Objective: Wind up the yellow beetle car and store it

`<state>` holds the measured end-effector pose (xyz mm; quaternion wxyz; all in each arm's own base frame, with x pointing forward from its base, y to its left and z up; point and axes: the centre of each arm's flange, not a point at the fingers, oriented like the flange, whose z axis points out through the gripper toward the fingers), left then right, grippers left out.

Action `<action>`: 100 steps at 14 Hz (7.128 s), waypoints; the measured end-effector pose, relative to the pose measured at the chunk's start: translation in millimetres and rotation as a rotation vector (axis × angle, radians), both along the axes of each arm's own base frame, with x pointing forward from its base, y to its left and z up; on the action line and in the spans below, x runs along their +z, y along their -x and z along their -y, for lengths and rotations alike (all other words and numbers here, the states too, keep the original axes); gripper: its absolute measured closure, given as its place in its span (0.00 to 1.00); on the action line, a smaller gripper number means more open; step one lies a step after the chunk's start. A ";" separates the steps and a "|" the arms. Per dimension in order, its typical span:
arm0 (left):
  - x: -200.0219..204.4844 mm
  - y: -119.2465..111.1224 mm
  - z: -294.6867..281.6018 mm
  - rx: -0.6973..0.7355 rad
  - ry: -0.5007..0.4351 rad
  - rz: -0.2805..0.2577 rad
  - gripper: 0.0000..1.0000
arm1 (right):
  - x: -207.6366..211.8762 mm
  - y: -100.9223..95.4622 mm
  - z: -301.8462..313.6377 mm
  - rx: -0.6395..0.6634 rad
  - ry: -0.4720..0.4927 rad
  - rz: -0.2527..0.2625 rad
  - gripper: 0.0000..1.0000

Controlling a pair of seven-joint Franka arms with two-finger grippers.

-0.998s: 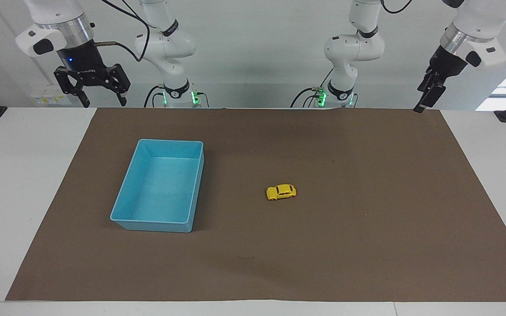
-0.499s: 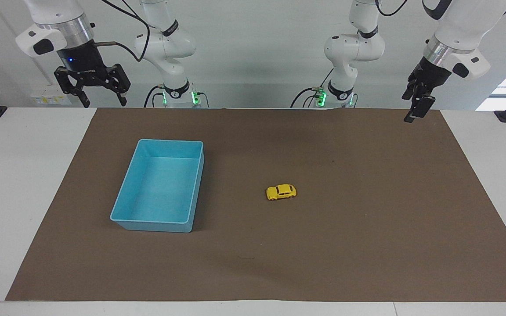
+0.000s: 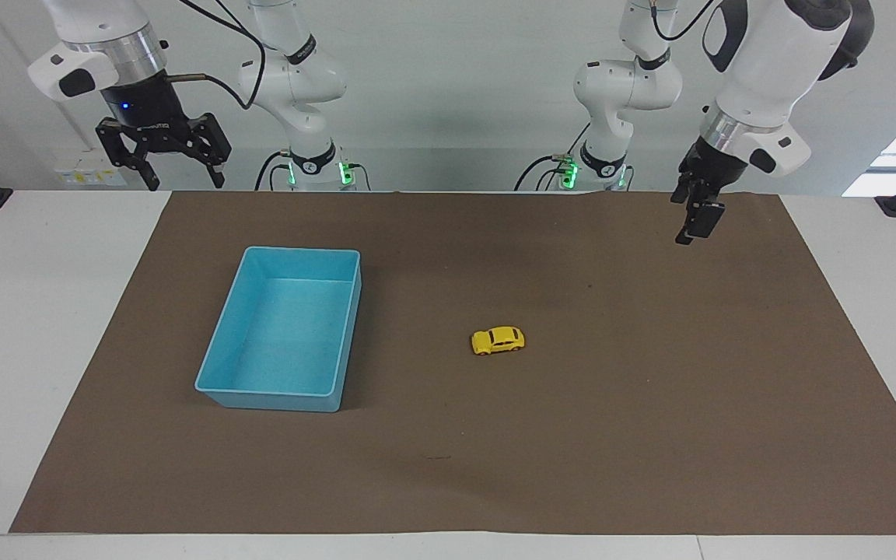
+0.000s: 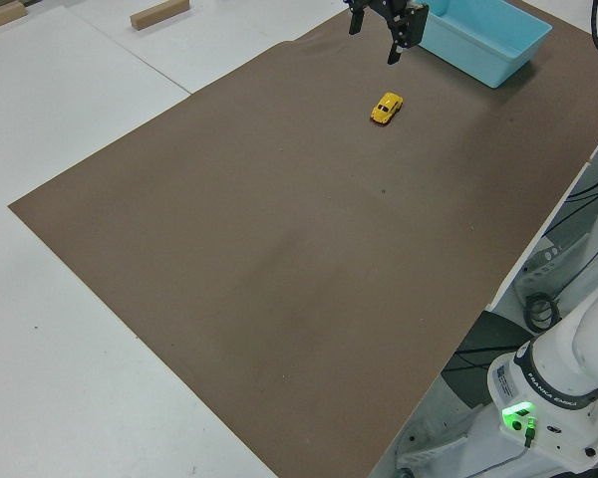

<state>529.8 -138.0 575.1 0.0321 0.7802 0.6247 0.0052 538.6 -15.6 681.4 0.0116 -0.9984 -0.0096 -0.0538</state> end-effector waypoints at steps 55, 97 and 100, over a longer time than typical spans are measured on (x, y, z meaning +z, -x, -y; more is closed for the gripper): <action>-258.3 -39.9 231.6 0.442 -0.015 -0.063 0.00 | 0.0 0.0 0.0 0.000 0.000 0.000 0.00; -260.5 -68.6 120.2 0.323 -0.092 -0.104 0.56 | 0.0 0.0 0.0 0.000 0.000 0.000 0.00; -260.6 -70.5 113.7 0.327 -0.092 -0.105 0.56 | 0.0 0.0 0.0 0.000 0.000 0.000 0.00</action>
